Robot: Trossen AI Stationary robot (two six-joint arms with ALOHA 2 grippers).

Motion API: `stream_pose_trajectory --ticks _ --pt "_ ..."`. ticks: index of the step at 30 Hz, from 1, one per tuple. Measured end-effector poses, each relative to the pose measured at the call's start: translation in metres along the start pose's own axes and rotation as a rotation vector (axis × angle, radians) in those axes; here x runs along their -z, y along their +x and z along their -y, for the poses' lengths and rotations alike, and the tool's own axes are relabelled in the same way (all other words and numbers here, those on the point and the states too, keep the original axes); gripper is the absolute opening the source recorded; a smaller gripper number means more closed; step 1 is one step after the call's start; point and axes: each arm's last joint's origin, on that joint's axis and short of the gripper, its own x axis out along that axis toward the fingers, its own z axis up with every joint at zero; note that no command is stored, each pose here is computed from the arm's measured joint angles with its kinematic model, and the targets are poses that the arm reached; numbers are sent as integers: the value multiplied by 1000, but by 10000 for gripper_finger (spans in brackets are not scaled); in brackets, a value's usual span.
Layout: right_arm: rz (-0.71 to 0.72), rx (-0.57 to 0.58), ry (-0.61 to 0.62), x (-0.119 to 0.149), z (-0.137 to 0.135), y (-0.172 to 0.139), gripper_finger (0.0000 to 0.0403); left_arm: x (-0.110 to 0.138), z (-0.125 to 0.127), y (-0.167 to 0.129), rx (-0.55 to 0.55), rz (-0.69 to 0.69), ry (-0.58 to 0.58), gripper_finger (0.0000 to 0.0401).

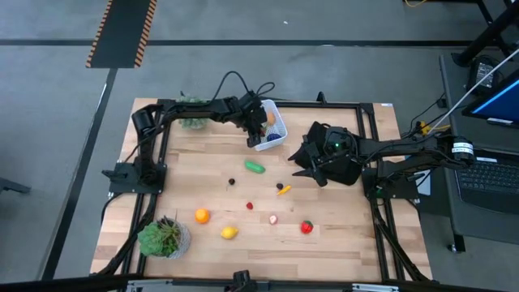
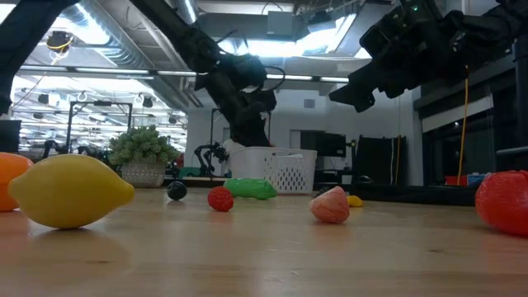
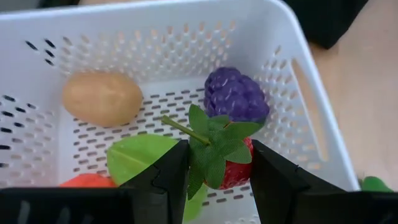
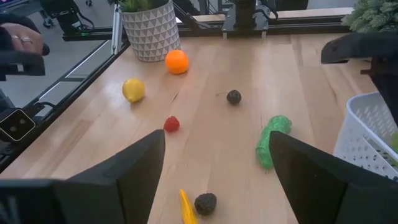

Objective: Pick and placing Produce into tupperware
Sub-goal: Put the top strawberry into the basket, then put the corn into the basket

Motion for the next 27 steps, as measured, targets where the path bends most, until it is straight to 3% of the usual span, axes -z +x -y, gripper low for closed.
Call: stream_pose_trajectory --ticks 14,27 --pt "-1 0 1 0 0 0 289 7 -1 7 -17 -82 11 135" --pt "-1 0 1 0 0 0 289 6 0 8 -16 -77 15 182"
